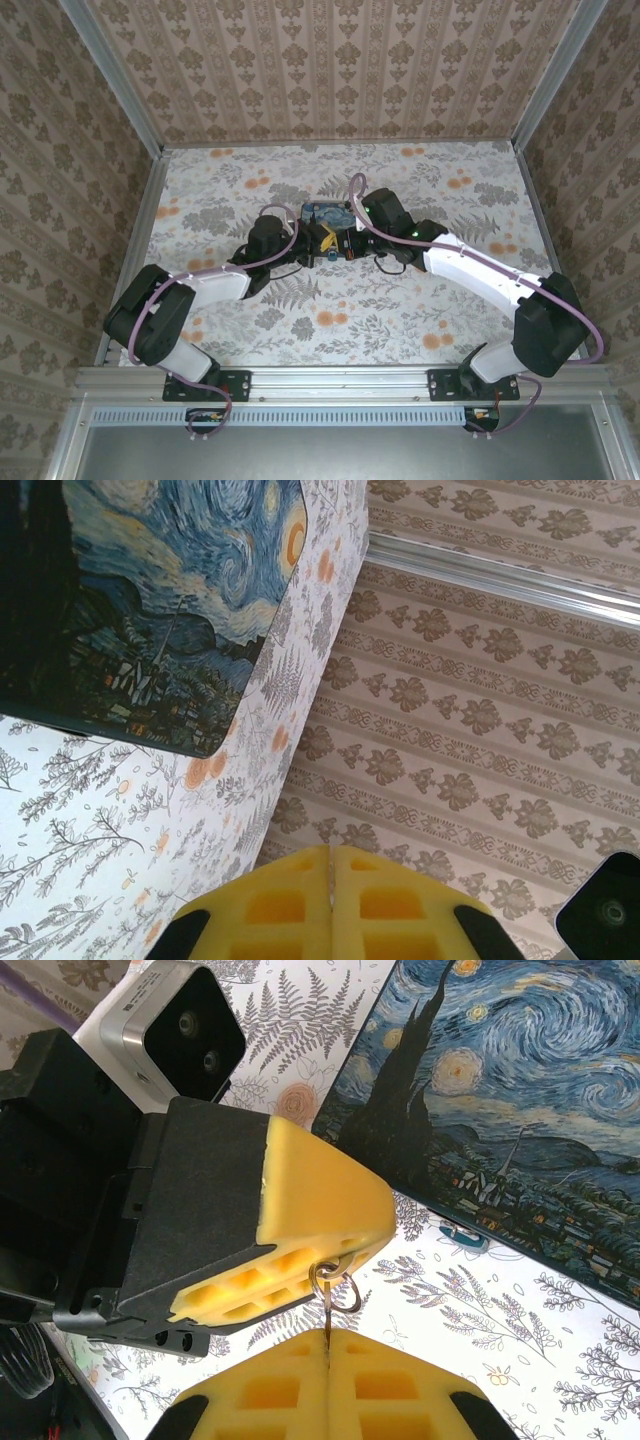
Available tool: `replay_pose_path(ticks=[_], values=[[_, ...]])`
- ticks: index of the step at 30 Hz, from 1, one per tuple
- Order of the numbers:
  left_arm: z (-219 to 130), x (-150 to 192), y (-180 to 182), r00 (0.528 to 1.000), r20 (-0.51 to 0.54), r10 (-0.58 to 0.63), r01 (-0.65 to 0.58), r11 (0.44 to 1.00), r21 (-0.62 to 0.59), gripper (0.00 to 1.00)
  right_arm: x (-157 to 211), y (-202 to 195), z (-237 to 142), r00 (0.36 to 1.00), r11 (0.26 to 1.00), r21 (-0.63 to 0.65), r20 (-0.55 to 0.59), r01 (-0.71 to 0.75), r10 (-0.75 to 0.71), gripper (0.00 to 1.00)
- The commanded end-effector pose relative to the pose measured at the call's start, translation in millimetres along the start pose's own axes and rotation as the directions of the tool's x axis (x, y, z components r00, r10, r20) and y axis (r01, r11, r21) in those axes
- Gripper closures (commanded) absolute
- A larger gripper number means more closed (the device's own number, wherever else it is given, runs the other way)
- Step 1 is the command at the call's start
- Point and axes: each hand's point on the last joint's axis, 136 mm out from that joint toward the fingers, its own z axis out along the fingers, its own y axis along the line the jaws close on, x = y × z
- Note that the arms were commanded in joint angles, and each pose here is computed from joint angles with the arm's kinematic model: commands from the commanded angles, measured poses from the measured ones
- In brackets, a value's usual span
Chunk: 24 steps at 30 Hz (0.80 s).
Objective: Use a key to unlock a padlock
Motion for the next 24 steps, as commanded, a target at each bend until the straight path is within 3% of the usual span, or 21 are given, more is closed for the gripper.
replay_pose_path(ticks=[1,2,3,5,6,10,15,19,24], values=[[1,-2,7,0.999,0.010,0.037,-0.037,0.999,-0.020,1.00,-4,6,-8,1.000,0.999,-0.036,0.025,-0.007,0.008,1.00],[1,-2,6,0.999,0.013,0.052,-0.052,0.998,-0.021,1.00,-4,6,-8,1.000,0.999,-0.037,0.028,-0.012,0.013,1.00],[0,-4,4,0.997,0.017,0.071,-0.071,0.997,-0.021,1.00,-4,3,-10,0.999,0.999,-0.032,0.036,-0.021,0.022,0.91],[-1,-6,1,0.990,0.022,0.136,-0.136,0.990,-0.030,1.00,-7,-2,-17,0.996,0.998,-0.033,0.077,-0.053,0.056,0.64],[-2,-8,-2,0.984,0.024,0.176,-0.175,0.984,-0.036,1.00,-9,-6,-22,0.991,0.996,-0.044,0.102,-0.080,0.084,0.61],[-7,-13,-23,0.924,0.022,0.381,-0.379,0.924,-0.045,1.00,-13,-17,-33,0.969,0.979,-0.108,0.159,-0.175,0.191,0.54],[-11,-2,-60,0.780,-0.006,0.626,-0.626,0.780,0.003,1.00,-28,-16,-40,0.916,0.928,-0.259,0.232,-0.267,0.328,0.47],[-12,5,-78,0.702,-0.002,0.712,-0.712,0.701,0.046,1.00,-47,-7,-45,0.857,0.851,-0.435,0.276,-0.293,0.436,0.46],[-14,9,-93,0.679,0.036,0.733,-0.732,0.674,0.101,1.00,-64,2,-51,0.809,0.781,-0.561,0.302,-0.276,0.503,0.46]])
